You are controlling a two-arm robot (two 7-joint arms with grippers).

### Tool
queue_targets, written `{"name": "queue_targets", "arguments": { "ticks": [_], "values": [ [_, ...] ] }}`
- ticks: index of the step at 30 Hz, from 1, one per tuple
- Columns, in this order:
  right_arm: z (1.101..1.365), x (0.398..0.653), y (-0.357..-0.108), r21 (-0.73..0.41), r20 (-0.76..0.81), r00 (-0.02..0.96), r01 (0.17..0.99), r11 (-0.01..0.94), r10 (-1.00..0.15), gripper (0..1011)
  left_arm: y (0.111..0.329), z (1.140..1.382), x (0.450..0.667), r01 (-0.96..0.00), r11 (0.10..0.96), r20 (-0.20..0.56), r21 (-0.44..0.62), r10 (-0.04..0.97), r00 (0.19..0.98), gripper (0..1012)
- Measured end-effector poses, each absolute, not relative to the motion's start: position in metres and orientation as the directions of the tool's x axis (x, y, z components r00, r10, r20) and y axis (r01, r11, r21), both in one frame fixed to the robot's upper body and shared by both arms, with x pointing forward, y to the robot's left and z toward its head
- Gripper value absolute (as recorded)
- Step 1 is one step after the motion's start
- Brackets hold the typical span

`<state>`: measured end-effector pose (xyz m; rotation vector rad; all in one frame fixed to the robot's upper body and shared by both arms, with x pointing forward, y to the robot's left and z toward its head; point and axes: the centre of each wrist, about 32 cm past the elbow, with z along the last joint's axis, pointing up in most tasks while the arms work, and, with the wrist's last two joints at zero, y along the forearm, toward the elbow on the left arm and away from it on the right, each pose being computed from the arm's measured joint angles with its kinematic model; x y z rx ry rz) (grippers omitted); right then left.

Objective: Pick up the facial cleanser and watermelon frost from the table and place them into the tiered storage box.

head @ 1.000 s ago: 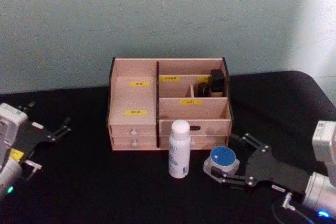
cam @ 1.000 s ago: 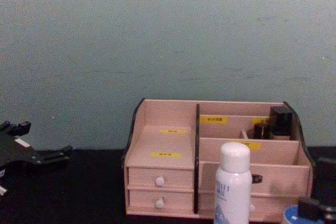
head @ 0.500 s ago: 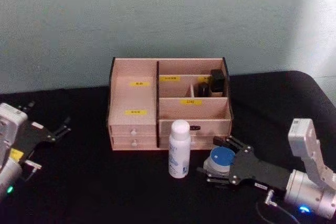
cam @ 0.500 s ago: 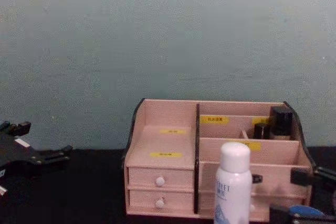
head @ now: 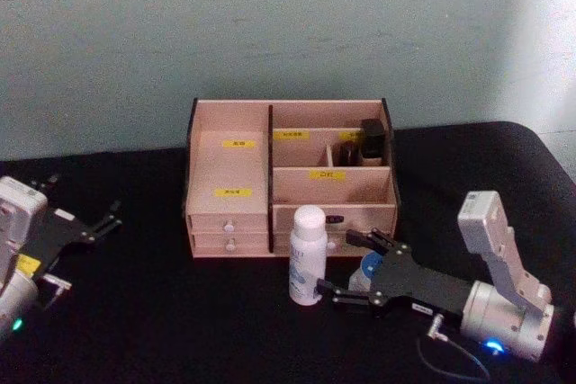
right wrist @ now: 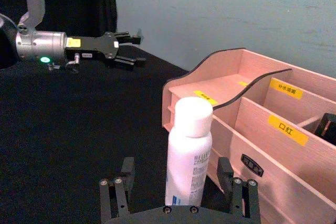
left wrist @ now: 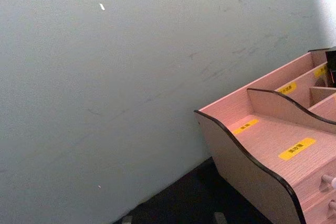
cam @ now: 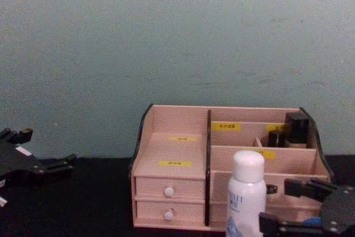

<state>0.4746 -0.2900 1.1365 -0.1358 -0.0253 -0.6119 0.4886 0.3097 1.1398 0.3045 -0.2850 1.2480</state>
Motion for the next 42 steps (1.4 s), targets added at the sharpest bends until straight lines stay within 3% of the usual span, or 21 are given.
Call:
{"name": "queue_targets", "arguments": {
  "ticks": [42],
  "values": [
    [1.133,0.509,-0.25,-0.169,0.034,0.78,0.621,0.766,-0.625,1002,0.31,1.14,0.489,-0.955,0.287,0.374,0.07,0.88,0.292,1001]
  ]
}}
